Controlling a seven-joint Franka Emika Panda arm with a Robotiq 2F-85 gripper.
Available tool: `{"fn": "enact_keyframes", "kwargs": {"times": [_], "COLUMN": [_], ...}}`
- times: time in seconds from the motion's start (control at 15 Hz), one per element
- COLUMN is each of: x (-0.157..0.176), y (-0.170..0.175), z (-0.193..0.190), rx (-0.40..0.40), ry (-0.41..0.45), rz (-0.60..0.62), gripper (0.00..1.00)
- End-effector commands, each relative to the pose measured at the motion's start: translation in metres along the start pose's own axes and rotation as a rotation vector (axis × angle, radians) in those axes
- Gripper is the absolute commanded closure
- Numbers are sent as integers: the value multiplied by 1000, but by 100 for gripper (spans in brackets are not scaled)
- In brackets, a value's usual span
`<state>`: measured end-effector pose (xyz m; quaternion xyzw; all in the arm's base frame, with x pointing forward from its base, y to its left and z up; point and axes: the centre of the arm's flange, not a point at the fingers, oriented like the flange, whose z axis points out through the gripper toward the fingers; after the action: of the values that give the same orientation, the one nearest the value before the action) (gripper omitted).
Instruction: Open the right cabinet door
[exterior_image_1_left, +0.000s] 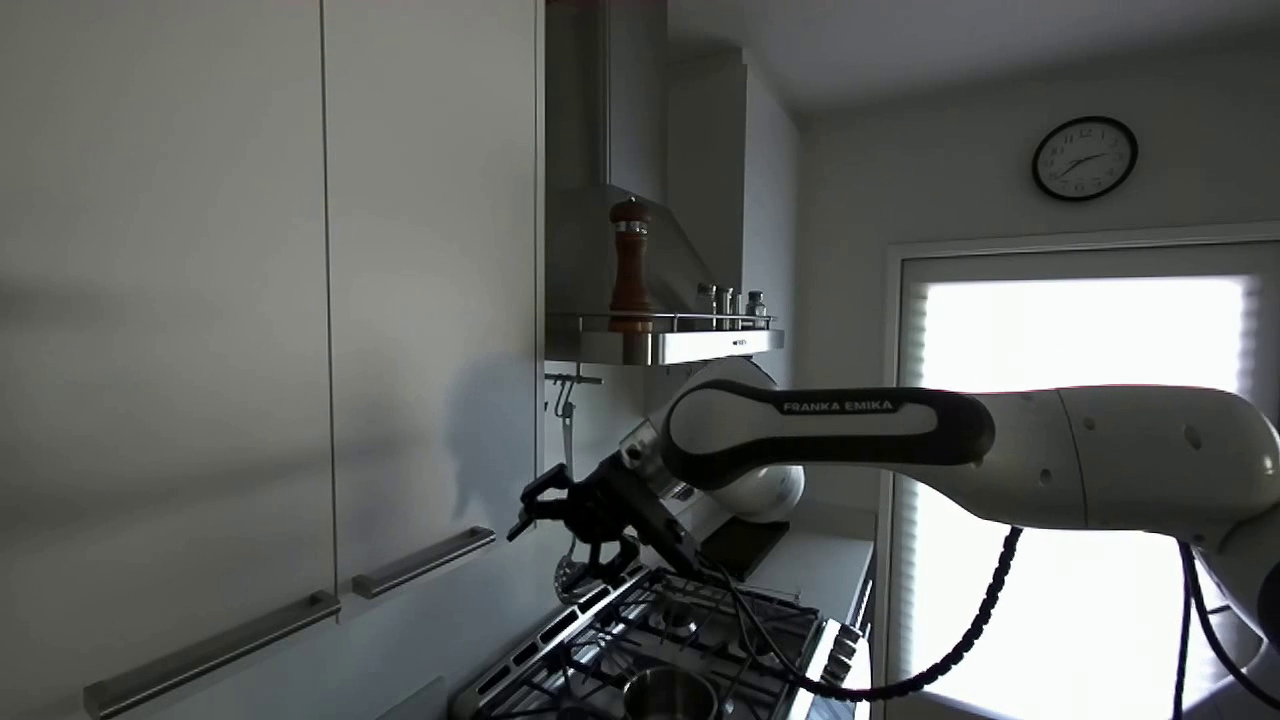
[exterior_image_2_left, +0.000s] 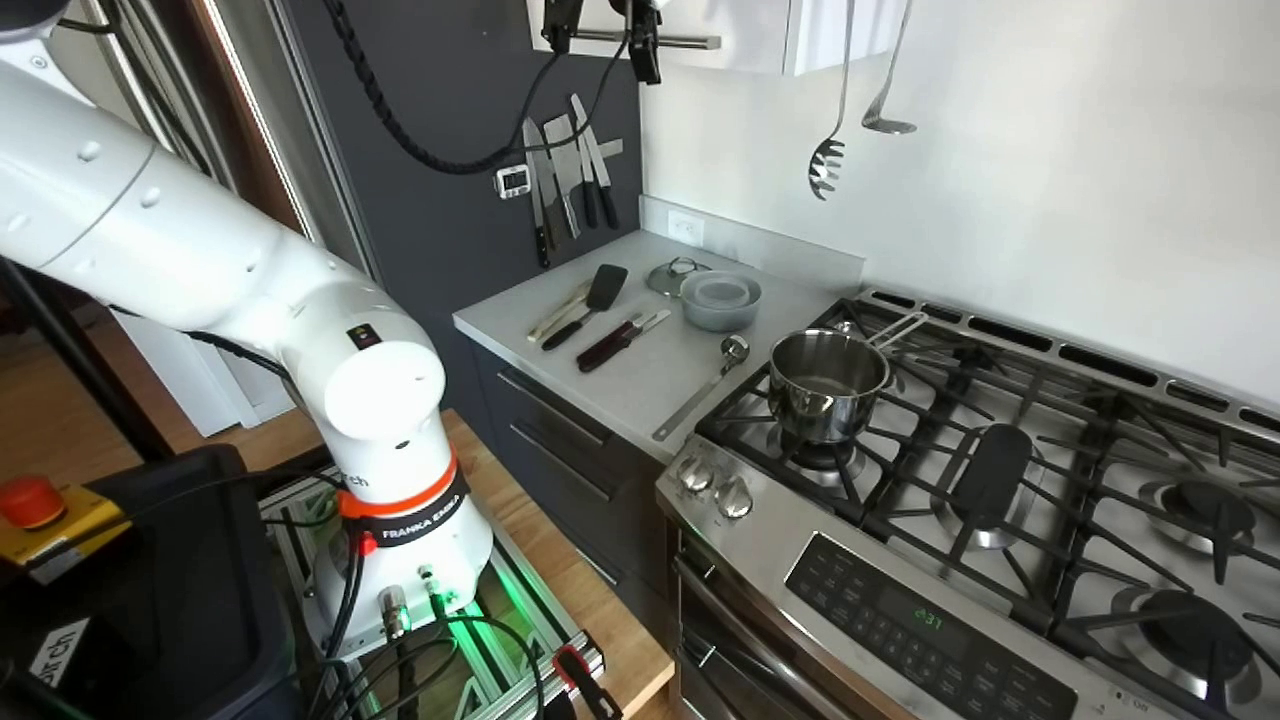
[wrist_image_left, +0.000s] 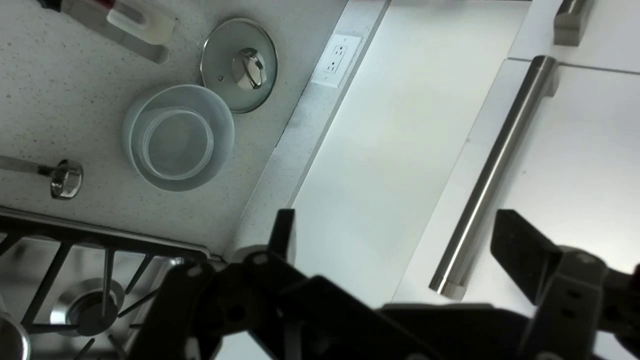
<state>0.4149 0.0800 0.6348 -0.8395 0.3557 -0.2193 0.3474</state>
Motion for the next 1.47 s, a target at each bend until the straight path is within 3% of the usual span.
{"fn": "enact_keyframes", "kwargs": {"times": [0.0,0.4,0.87,1.4], "x": [-8,-11,3,0], "y": [-43,-79,-89,-83], "z": [23,60,98,112], "rx": [-9,-25,-45,-163], "ry": [4,16,37,-15], "rz": [34,92,121,148], "gripper": [0,0,0,0]}}
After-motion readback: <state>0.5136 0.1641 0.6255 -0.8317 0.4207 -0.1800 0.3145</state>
